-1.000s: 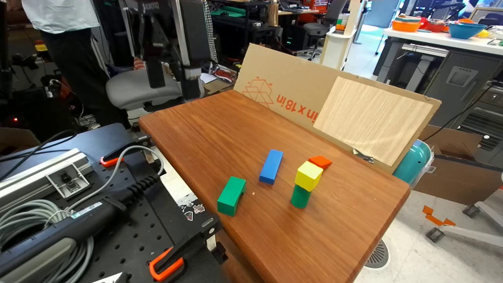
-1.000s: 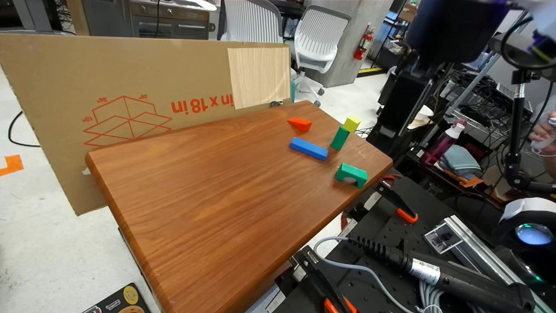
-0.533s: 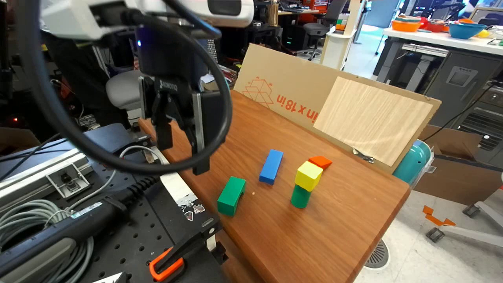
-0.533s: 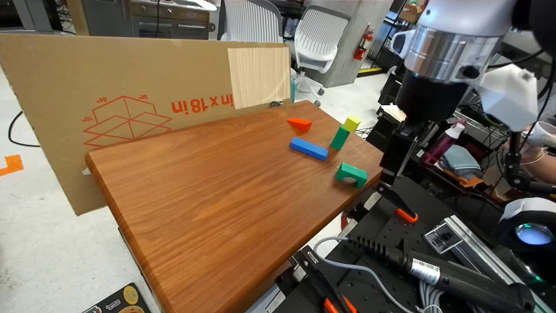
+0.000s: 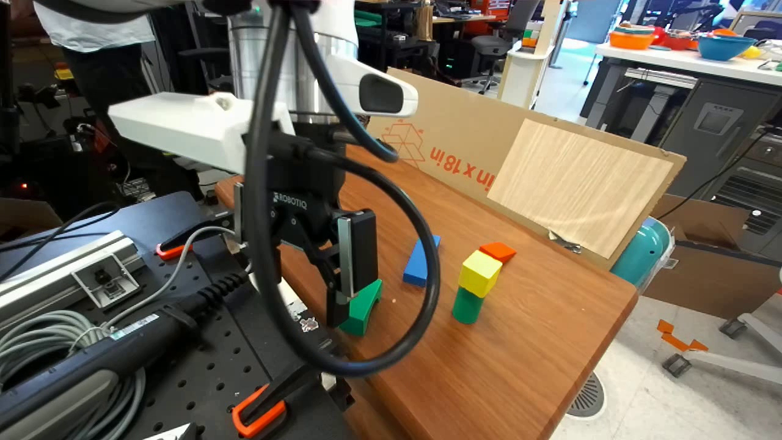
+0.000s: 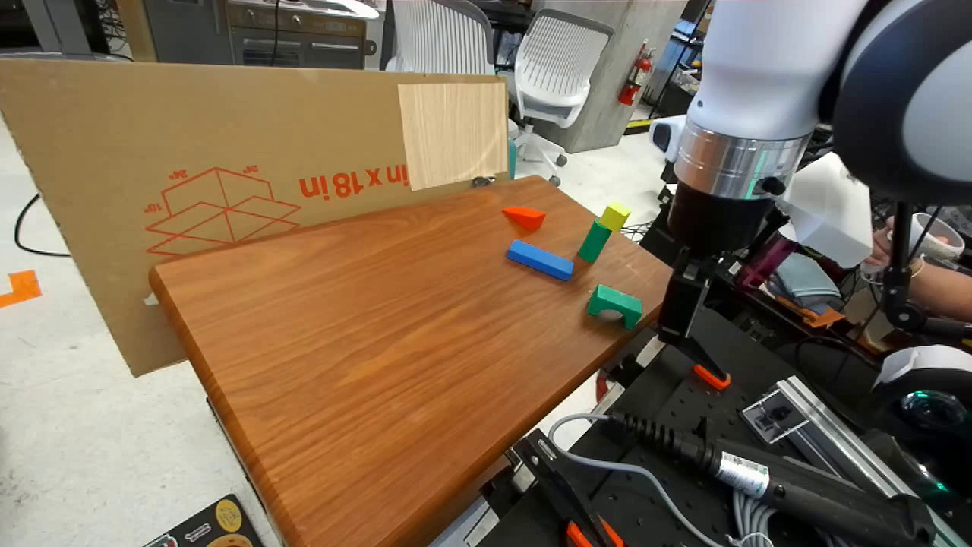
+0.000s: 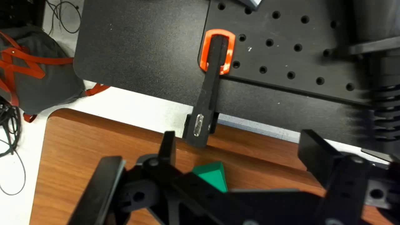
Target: Move the green block on the left to the left
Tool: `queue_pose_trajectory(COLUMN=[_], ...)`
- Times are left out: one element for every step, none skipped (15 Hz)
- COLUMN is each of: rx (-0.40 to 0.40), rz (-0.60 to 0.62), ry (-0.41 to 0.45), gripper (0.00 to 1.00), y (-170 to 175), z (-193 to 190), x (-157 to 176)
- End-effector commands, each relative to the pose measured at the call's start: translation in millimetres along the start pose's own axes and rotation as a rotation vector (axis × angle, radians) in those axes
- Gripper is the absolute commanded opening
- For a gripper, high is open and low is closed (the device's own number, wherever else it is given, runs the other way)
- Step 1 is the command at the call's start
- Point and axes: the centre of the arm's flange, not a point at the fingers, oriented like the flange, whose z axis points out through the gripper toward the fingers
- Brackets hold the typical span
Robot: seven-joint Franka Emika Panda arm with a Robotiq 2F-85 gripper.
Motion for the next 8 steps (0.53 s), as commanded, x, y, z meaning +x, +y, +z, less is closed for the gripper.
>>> queue_pose_trajectory(rx=[-0.021,-0.021,-0.022,-0.017,-0.014,-0.009,-0.001,0.002], rz=[-0.055,-0.060,-0.064,-0.065,-0.067,-0.067,-0.070,-0.074], ry=[0.013,0.009,0.010,0.009,0.007,0.007,0.006,0.006], gripper=[1.00,1.00,1.00,1.00,1.00,1.00,1.00,1.00], y=[14.1,17.2,20.5,23.1,25.6,27.3,28.5,28.7], z=[18.1,21.5,26.3,30.8,35.4,39.5,43.8,46.1], x=[19.1,22.0,25.4,28.4,32.1,35.3,39.9,44.4])
